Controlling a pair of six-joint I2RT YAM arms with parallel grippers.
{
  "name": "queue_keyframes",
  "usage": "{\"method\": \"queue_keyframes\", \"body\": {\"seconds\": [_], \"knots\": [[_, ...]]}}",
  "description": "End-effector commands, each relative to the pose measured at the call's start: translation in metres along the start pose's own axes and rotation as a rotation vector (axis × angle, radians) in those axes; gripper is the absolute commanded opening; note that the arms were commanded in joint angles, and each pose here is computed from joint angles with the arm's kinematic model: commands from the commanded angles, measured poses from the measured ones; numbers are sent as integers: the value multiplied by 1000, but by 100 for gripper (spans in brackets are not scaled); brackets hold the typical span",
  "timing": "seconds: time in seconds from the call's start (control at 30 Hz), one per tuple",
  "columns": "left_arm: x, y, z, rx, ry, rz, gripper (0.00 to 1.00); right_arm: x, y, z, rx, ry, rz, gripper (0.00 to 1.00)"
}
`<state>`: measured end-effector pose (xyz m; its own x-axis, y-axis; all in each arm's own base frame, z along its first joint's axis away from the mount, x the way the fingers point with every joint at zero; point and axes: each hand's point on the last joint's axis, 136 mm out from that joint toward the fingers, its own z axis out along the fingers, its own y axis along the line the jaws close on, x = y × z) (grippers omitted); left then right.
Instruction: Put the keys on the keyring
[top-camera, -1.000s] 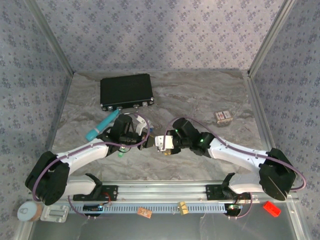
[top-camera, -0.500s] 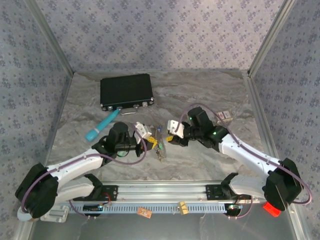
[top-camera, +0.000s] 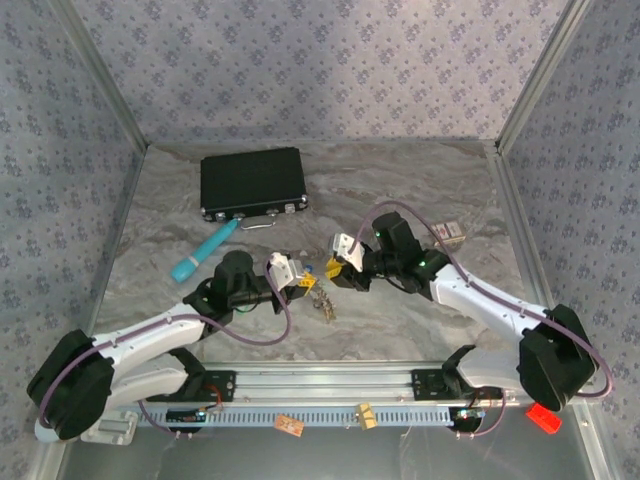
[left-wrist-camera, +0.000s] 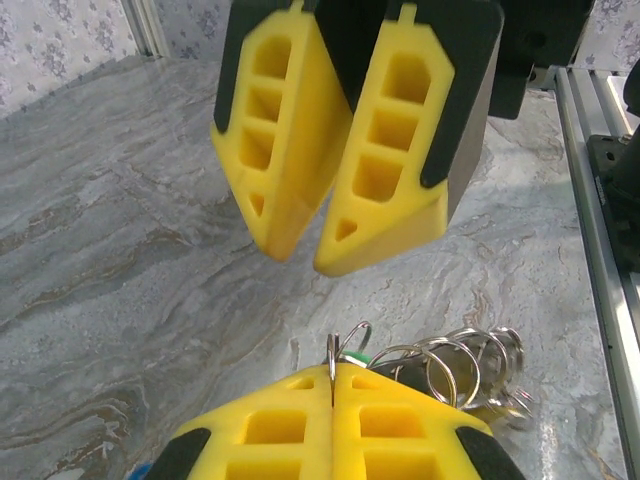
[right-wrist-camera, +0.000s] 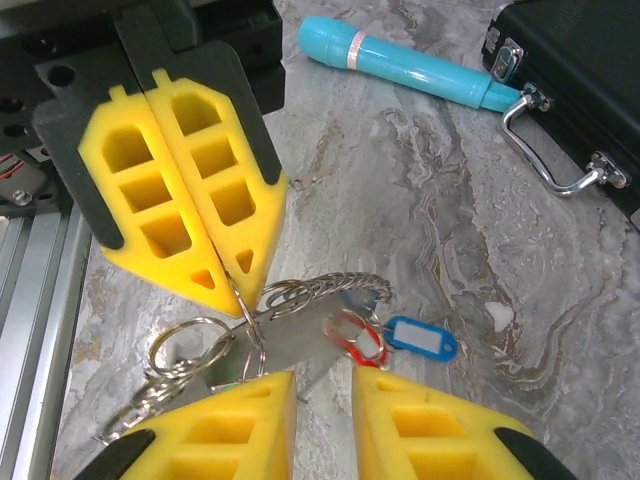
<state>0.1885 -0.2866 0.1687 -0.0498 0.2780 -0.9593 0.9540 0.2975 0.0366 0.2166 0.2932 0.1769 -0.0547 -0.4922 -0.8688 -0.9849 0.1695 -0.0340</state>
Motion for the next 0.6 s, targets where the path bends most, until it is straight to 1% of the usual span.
{"method": "queue_keyframes", "body": {"seconds": [0.0, 0.2, 0.33, 0.57], "knots": [[-16, 1, -3, -18, -57, 44, 0, 4, 10, 3, -40, 4, 2, 22], [-16, 3, -3, -28, -56, 15, 0, 8, 17, 8, -42, 28, -17, 22], [-14, 6, -3, -47, -48, -8, 0, 9, 18, 10, -24, 36, -26, 27], [-12, 6, -2, -43, -44, -40, 0, 13, 11, 16, 31, 63, -38, 27]]}}
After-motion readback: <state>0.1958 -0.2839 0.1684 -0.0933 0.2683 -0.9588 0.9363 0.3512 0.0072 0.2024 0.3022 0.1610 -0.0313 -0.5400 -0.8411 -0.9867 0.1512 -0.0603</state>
